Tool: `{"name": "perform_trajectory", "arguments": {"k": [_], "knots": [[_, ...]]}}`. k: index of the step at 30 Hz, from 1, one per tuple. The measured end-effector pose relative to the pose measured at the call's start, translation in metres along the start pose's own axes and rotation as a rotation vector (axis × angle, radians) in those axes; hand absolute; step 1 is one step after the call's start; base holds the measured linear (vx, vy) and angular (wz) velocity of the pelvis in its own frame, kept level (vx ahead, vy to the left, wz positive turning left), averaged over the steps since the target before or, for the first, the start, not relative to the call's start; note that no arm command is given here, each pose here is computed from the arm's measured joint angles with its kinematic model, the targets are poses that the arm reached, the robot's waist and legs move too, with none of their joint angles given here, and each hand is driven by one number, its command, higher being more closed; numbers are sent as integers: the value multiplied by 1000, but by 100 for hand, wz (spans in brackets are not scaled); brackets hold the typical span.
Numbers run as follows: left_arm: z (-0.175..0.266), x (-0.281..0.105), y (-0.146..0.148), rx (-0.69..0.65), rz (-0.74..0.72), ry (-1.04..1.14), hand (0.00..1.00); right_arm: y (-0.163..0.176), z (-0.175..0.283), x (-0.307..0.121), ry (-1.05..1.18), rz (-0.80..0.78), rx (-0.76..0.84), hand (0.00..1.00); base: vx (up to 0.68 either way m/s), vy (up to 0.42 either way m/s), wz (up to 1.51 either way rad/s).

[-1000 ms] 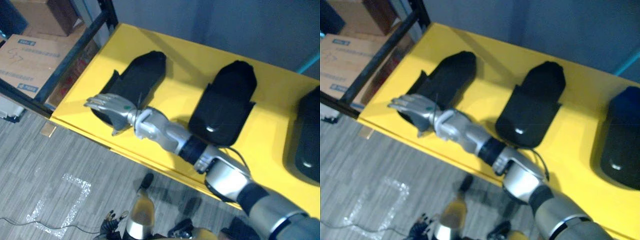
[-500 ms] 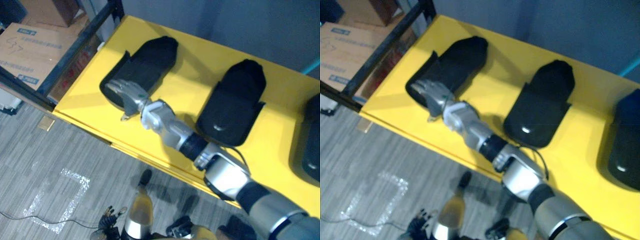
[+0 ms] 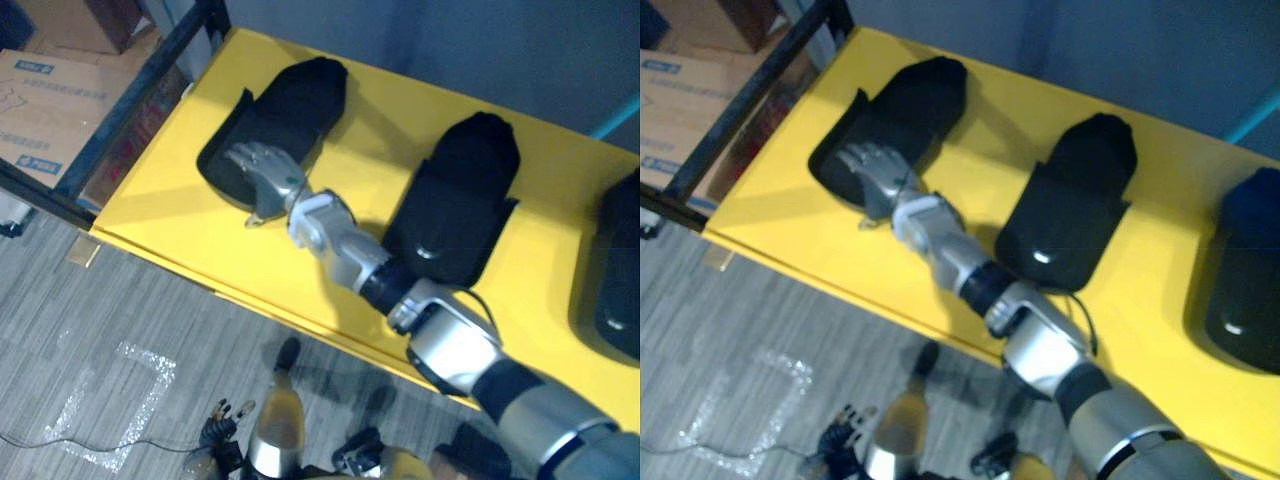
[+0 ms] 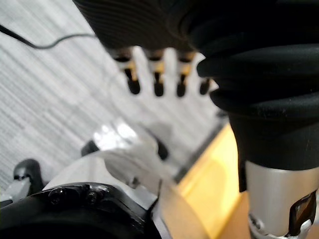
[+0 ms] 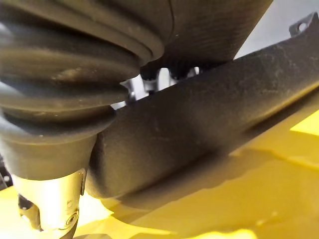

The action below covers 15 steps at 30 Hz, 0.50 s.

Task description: Walk over and take plastic housings, then place them on the shelf

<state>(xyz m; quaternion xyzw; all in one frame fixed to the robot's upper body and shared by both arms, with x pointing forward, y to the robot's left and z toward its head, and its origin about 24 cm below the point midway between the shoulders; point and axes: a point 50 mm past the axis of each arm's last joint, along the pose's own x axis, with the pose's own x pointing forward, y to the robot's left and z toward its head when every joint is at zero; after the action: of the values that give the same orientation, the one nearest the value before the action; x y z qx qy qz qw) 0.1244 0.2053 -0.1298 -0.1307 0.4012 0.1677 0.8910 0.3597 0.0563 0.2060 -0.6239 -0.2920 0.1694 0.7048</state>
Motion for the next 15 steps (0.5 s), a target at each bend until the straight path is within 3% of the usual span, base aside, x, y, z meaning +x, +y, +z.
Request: {"name": "perform_trajectory", "arguments": {"k": [15], "knots": [[-1,0,7,48,27,26,0,-4,1,-1,-130,332,-169,0,-28,11,-7]]}}
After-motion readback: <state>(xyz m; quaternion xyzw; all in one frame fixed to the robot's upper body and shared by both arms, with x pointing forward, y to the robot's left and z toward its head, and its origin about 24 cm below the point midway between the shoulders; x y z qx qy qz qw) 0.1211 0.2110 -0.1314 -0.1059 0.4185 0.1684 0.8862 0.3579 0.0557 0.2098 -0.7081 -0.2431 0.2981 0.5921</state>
